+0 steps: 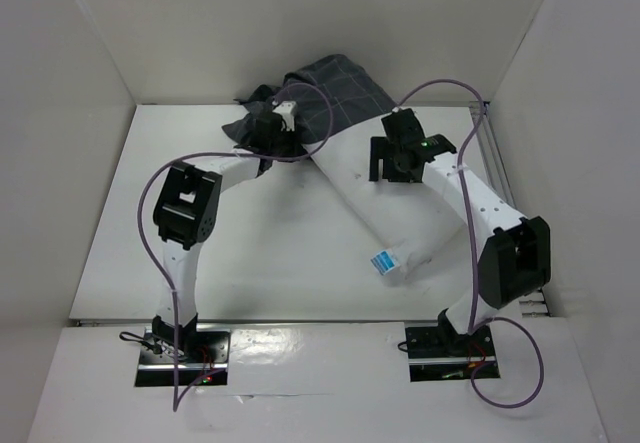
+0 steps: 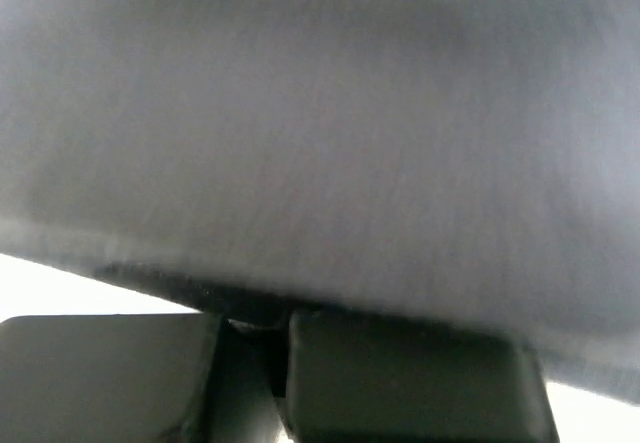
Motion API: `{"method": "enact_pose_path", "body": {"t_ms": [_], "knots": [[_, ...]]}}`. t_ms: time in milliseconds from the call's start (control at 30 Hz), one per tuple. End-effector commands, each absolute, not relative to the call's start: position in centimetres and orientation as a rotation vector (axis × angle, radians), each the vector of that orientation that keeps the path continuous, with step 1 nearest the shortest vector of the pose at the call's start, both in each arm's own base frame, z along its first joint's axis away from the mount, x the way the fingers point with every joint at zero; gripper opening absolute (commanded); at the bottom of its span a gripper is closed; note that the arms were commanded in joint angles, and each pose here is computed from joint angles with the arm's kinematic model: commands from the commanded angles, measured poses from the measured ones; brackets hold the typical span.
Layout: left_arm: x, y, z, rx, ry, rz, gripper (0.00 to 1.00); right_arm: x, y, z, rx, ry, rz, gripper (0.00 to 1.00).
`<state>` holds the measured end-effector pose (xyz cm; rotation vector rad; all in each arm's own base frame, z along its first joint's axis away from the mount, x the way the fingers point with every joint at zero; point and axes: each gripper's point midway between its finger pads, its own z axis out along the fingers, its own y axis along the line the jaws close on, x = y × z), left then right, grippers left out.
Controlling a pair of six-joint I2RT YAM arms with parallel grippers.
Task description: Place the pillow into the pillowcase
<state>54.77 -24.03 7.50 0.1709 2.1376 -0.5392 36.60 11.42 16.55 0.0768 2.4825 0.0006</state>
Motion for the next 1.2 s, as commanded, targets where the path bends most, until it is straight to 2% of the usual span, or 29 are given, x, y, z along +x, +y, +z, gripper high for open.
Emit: {"method": "enact_pose_path", "body": {"t_ms": [0, 33, 67, 100, 200, 233, 267, 367, 433, 500, 533, 567, 633, 667, 733, 833, 967, 1067, 1167], "knots": [[52.5, -24.6, 12.8, 0.196, 2.075, -0.654, 0.00, 37.6, 10.8, 12.3, 0.124, 2.550, -0.001, 0.52], [52.0, -24.8, 14.1, 0.200, 2.064, -0.684, 0.00, 39.1, 11.3, 13.1, 0.128, 2.520, 0.015, 0.26], [51.4, -24.9, 14.9, 0.211, 2.067, -0.701, 0.00, 40.5, 10.9, 13.7, 0.153, 2.496, -0.011, 0.05], [51.5, -25.3, 18.6, 0.230, 2.011, -0.755, 0.00, 42.0, 10.1, 14.6, 0.170, 2.475, -0.033, 0.00], [50.3, -26.6, 23.5, 0.307, 1.993, -0.861, 0.00, 47.1, 9.9, 23.8, 0.171, 2.278, -0.037, 0.00], [50.4, -27.1, 28.2, 0.325, 1.916, -0.894, 0.00, 48.6, 9.5, 29.4, 0.187, 2.157, -0.003, 0.00], [49.9, -27.4, 30.2, 0.341, 1.893, -0.925, 0.00, 48.8, 9.1, 32.2, 0.192, 2.101, 0.008, 0.00], [46.7, -28.7, 36.2, 0.413, 1.797, -1.057, 0.00, 48.0, 10.7, 37.3, 0.142, 2.016, 0.063, 0.00], [44.0, -29.8, 35.3, 0.441, 1.842, -1.147, 0.00, 46.3, 14.1, 37.8, 0.083, 1.998, 0.120, 0.00], [40.8, -30.5, 35.1, 0.482, 1.856, -1.206, 0.00, 44.9, 16.8, 31.8, 0.034, 2.117, 0.133, 0.00], [38.5, -31.5, 31.4, 0.484, 1.952, -1.268, 0.00, 43.4, 19.4, 30.1, 0.017, 2.147, 0.199, 0.00], [37.1, -31.9, 30.3, 0.503, 1.972, -1.290, 0.00, 42.2, 20.8, 24.4, -0.010, 2.249, 0.210, 0.00], [32.7, -32.6, 26.7, 0.516, 2.077, -1.347, 0.00, 40.3, 23.8, 20.2, 0.003, 2.311, 0.289, 0.00], [31.6, -32.5, 25.9, 0.519, 2.100, -1.352, 0.00, 38.4, 24.1, 16.2, -0.010, 2.395, 0.278, 0.00], [29.6, -31.6, 25.0, 0.502, 2.135, -1.375, 0.00, 36.6, 25.4, 13.7, 0.011, 2.457, 0.350, 0.00], [29.0, -31.0, 25.9, 0.492, 2.141, -1.388, 0.00, 35.2, 26.2, 12.5, 0.019, 2.467, 0.432, 0.00], [29.7, -31.6, 29.3, 0.537, 2.082, -1.350, 0.00, 35.1, 26.4, 14.4, 0.029, 2.426, 0.447, 0.00], [29.0, -32.7, 27.8, 0.538, 2.143, -1.357, 0.00, 35.1, 26.5, 16.1, 0.045, 2.383, 0.483, 0.00], [27.1, -33.9, 26.2, 0.573, 2.210, -1.430, 0.00, 33.7, 27.5, 15.3, 0.014, 2.400, 0.517, 0.00]]}}
